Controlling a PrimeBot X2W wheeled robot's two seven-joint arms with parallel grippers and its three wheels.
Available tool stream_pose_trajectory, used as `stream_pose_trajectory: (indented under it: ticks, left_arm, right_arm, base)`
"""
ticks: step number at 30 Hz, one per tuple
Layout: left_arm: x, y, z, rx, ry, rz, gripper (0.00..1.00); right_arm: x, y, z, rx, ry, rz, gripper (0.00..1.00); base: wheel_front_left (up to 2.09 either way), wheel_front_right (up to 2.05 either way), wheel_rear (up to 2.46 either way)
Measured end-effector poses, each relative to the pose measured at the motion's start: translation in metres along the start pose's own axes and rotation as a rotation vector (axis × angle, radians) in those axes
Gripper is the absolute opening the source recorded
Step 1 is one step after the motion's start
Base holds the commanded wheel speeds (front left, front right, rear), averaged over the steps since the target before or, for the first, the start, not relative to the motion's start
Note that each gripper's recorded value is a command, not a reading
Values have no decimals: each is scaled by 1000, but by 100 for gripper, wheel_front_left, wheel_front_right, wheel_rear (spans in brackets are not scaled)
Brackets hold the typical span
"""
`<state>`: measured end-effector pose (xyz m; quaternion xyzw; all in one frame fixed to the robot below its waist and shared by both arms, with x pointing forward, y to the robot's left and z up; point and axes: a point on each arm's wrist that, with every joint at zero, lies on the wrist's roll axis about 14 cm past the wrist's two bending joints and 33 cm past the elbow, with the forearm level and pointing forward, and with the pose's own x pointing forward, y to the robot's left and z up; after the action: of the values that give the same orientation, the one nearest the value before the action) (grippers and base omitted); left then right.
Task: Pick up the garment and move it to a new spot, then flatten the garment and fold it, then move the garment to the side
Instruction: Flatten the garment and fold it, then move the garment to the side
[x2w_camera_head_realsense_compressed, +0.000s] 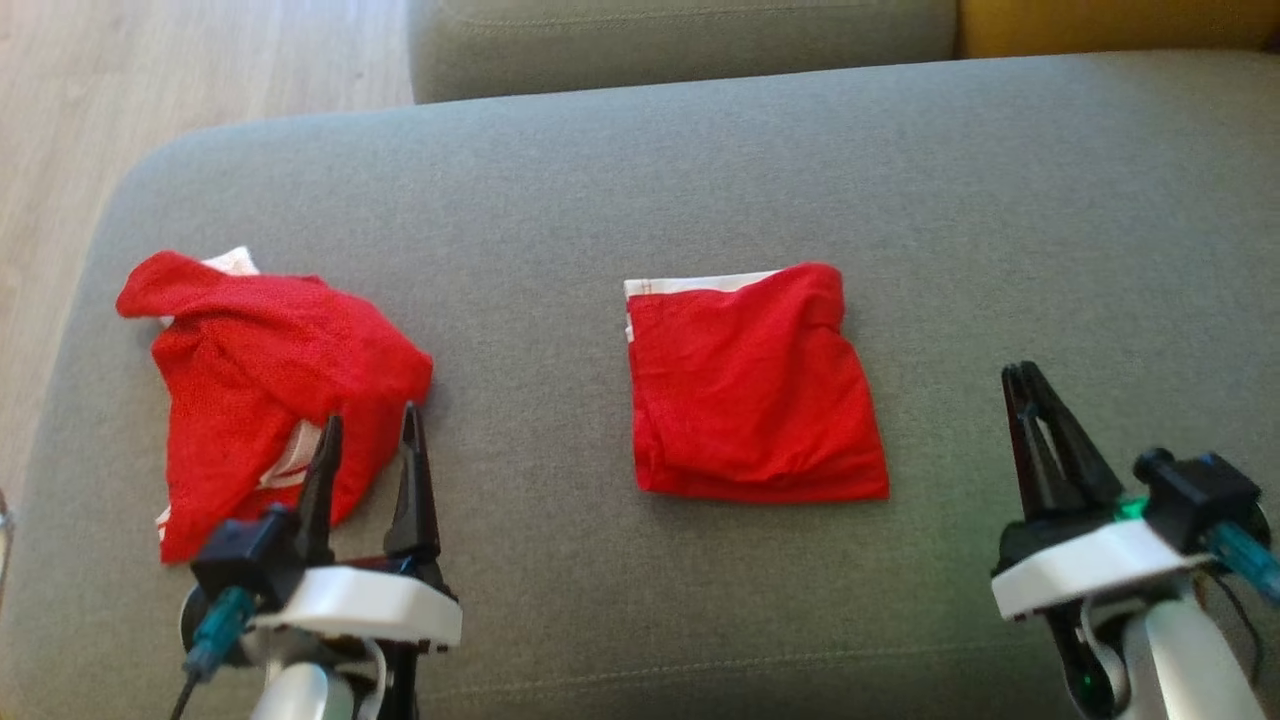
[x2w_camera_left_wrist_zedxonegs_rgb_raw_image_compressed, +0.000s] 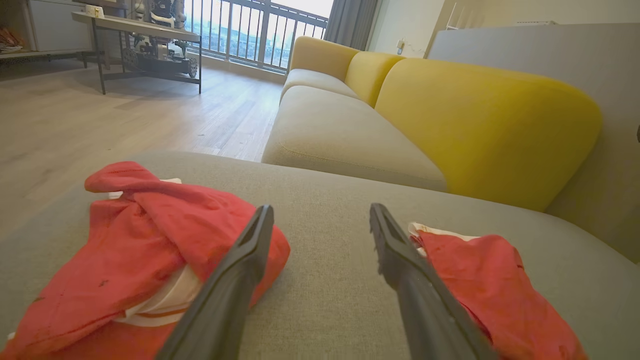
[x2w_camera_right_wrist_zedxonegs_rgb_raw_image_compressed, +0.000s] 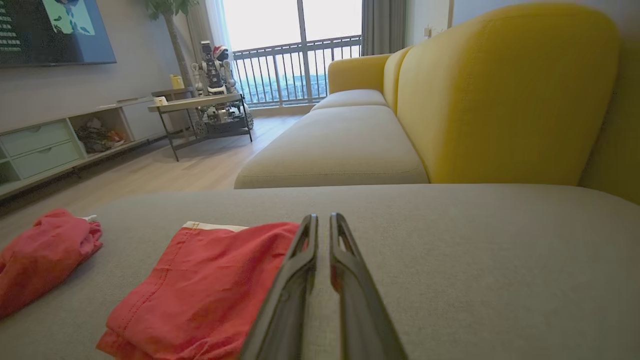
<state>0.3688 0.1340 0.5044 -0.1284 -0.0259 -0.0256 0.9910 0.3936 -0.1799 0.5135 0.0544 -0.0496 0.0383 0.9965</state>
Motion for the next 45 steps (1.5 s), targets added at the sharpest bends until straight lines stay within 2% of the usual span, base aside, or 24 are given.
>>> stream_pose_trajectory:
  ticks: [1, 33, 37, 41, 43, 45]
  left_arm:
    - [-2, 0, -2, -1, 7, -1, 100]
    - [-2, -10, -4, 31, 8, -33, 100]
    - [-1, -9, -9, 29, 24, -33, 100]
    - [5, -12, -15, 27, 40, -43, 100]
    - [9, -12, -15, 30, 40, -42, 100]
    - [14, -11, -17, 33, 42, -42, 100]
  right_arm:
    - [-4, -3, 2, 1, -5, -12, 100]
    - [-13, -8, 5, -10, -17, -41, 100]
    - [-12, -5, -9, 9, 24, -34, 100]
    - [-10, 2, -50, 83, 157, -29, 100]
    - [1, 5, -61, 137, 203, -31, 100]
    - [15, 11, -69, 145, 238, -12, 100]
  base:
    - [0, 0, 0]
    - [0, 0, 0]
    - [0, 0, 0]
    - [0, 0, 0]
    - [0, 0, 0]
    - [0, 0, 0]
